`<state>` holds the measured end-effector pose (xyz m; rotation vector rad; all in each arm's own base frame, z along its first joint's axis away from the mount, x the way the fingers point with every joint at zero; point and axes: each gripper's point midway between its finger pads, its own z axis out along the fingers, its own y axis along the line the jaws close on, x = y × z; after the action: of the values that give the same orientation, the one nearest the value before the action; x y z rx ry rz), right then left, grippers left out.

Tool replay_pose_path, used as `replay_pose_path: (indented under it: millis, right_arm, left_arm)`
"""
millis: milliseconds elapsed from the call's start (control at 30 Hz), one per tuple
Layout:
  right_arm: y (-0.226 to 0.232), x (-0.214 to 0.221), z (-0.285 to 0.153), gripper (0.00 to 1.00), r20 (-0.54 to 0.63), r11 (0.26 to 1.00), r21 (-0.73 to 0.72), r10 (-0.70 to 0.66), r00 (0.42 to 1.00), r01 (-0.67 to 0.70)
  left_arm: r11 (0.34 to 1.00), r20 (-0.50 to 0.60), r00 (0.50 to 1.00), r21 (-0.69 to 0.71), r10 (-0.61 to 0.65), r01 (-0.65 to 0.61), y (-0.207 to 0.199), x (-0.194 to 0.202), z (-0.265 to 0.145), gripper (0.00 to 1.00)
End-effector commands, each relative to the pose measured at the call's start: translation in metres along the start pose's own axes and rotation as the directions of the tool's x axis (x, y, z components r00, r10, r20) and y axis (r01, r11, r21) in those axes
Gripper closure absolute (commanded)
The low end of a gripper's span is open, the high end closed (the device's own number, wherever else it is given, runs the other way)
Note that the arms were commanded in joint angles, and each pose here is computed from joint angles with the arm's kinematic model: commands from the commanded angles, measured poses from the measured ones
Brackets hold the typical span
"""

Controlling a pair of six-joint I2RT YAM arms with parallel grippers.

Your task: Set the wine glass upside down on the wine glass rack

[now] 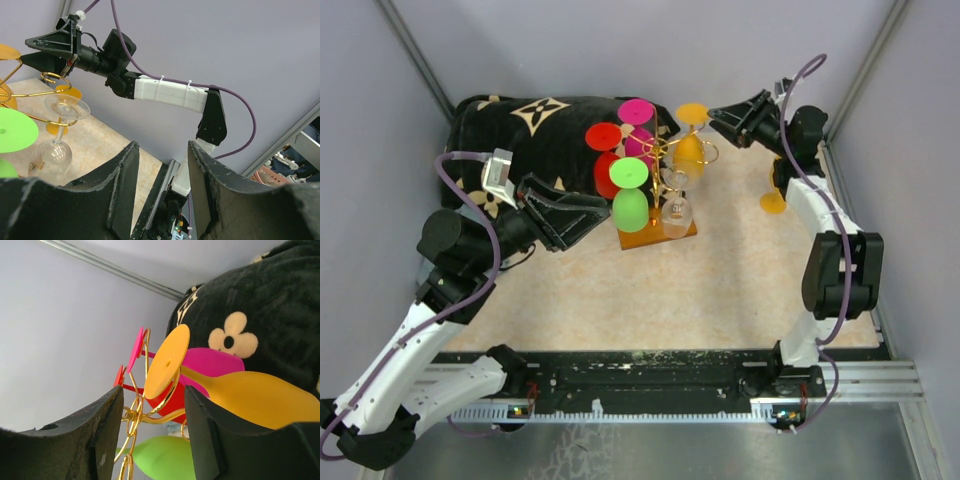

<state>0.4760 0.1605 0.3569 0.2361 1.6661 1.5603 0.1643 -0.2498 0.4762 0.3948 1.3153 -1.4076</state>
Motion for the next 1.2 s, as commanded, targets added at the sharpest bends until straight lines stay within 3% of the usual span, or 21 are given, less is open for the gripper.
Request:
replay_pose_path:
  millis: [0, 267, 500, 700, 967, 1167]
  right_arm:
    - [0.049, -0.014, -0.018, 0.48, 0.083, 0.986, -0.049, -0.153, 0.985, 0.157]
    - [0.033, -0.018, -0.050, 0.47, 0.161, 0.950, 0.198, -0.276, 0.948, 0.243]
    - [0.005, -0.020, -0.093, 0.48, 0.157, 0.814, 0.484, -0.443, 0.883, 0.322]
    - [-0.050, -0.029, -0.133, 0.52, 0.068, 0.600, 0.747, -0.496, 0.865, 0.285]
    - [-0.104, -0.038, -0.149, 0.52, 0.004, 0.438, 0.867, -0.484, 0.875, 0.238]
    - [-0.114, -0.051, -0.158, 0.52, -0.015, 0.354, 0.906, -0.522, 0.853, 0.232]
  left_arm:
    - [1.000, 0.008, 1.000, 0.022, 0.021, -0.021, -0.007, -0.004, -0.003, 0.50]
    - [1.000, 0.023, 0.999, 0.014, 0.025, -0.025, -0.011, -0.007, -0.011, 0.50]
    - [0.999, 0.009, 0.999, -0.027, 0.040, -0.040, -0.004, -0.002, -0.018, 0.50]
    - [0.998, -0.032, 0.999, -0.044, 0.032, -0.033, 0.002, 0.010, -0.021, 0.50]
    - [1.000, -0.048, 0.999, -0.026, 0.003, -0.004, 0.002, 0.023, -0.028, 0.50]
    - [0.999, -0.058, 0.998, -0.029, 0.015, -0.017, 0.001, 0.023, -0.031, 0.50]
